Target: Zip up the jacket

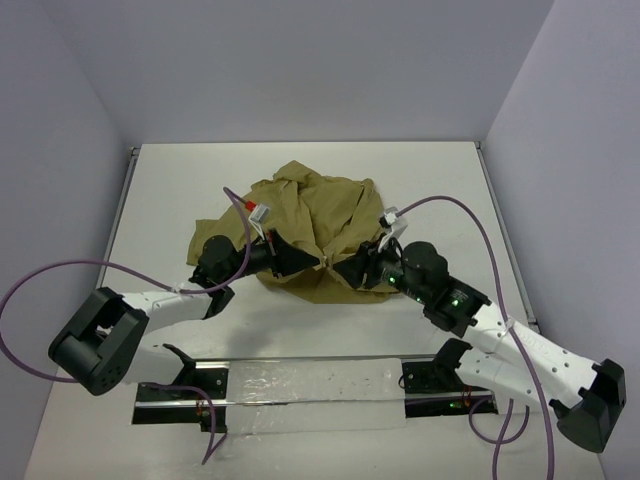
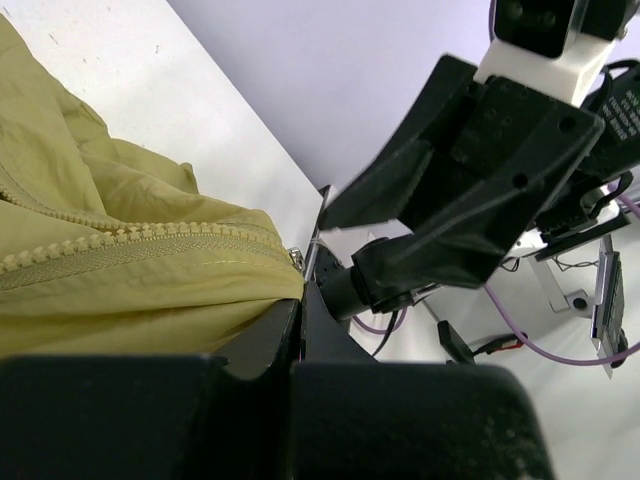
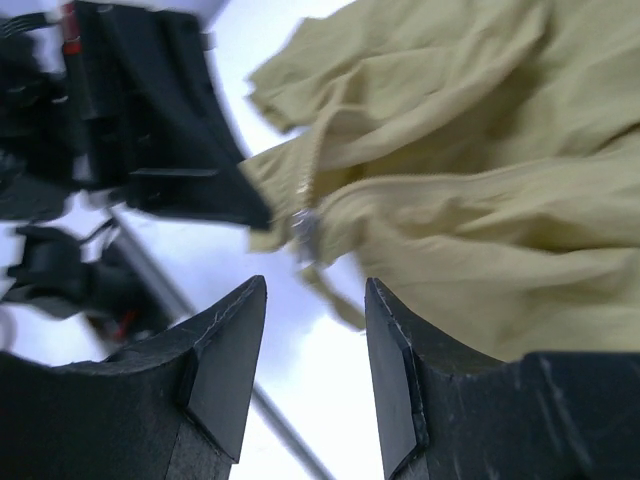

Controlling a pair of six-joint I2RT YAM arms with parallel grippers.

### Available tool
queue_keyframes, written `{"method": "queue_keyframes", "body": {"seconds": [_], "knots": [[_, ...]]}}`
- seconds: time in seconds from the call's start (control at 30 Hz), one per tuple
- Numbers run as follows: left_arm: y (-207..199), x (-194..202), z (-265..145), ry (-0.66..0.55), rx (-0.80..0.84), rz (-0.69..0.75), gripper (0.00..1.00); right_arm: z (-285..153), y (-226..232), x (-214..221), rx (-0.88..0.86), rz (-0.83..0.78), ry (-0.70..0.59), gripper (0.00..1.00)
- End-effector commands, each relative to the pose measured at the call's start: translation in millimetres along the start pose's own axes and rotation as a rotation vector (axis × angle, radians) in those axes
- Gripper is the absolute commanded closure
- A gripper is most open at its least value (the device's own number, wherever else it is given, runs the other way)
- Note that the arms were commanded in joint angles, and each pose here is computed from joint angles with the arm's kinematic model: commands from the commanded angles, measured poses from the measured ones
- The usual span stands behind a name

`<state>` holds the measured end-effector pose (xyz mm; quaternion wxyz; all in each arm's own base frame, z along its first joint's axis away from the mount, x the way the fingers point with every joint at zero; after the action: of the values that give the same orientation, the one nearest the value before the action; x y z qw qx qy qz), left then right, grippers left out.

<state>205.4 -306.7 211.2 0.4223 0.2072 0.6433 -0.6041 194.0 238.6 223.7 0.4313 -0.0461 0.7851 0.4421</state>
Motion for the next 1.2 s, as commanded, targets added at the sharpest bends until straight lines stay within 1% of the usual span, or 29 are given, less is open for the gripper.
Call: {"method": "queue_keyframes", "body": {"seconds": [0.0,0.1,0.23,0.3,0.43,0.57,0.7,0.8,0.97,1.17], "knots": [[-12.6,-16.1,4.5,-0.034,0.065,0.058,1.00,-8.2,25.5,6.2,-0.124,0.132,-0.024,0.48],[-11.9,-14.6,5.5,-0.023,0.067,0.055,1.00,-7.4,18.6,1.5,-0.081,0.102,-0.060,0.50],[-11.2,-14.4,7.6,-0.007,0.065,0.047,1.00,-4.3,15.4,0.4,-0.020,-0.015,-0.014,0.53],[-10.9,-15.9,8.5,-0.006,0.059,0.048,1.00,-4.9,5.4,1.1,0.052,-0.087,0.009,0.54],[-11.4,-18.5,8.9,-0.013,0.055,0.042,1.00,-7.1,0.3,4.8,0.126,-0.216,0.039,0.54],[-10.5,-21.2,10.7,-0.011,0.043,0.026,1.00,-6.3,7.3,7.4,0.190,-0.296,0.040,0.54],[-9.0,-22.7,12.4,-0.002,0.027,0.027,1.00,-3.3,3.9,10.0,0.315,-0.409,0.058,0.54],[-9.4,-24.6,13.0,-0.006,0.026,0.032,1.00,0.4,12.2,17.6,0.332,-0.477,0.074,0.53],[-9.4,-25.4,13.5,-0.011,0.028,0.030,1.00,7.8,12.4,17.0,0.424,-0.556,0.026,0.52],[-9.2,-24.0,12.8,-0.008,0.027,0.030,1.00,16.7,14.0,14.9,0.465,-0.575,-0.017,0.55]]}}
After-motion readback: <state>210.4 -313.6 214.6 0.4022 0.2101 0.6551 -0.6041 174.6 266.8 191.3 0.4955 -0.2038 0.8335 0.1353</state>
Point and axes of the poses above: each gripper's point midway between its finger pads, its own z axis out along the fingers, its own y axis along the line the jaws close on, x = y × z, the point moved 1 cm from there along -z, back along the fingers, and after that the axes turned 14 degrees about z, right-handed, at the moved point
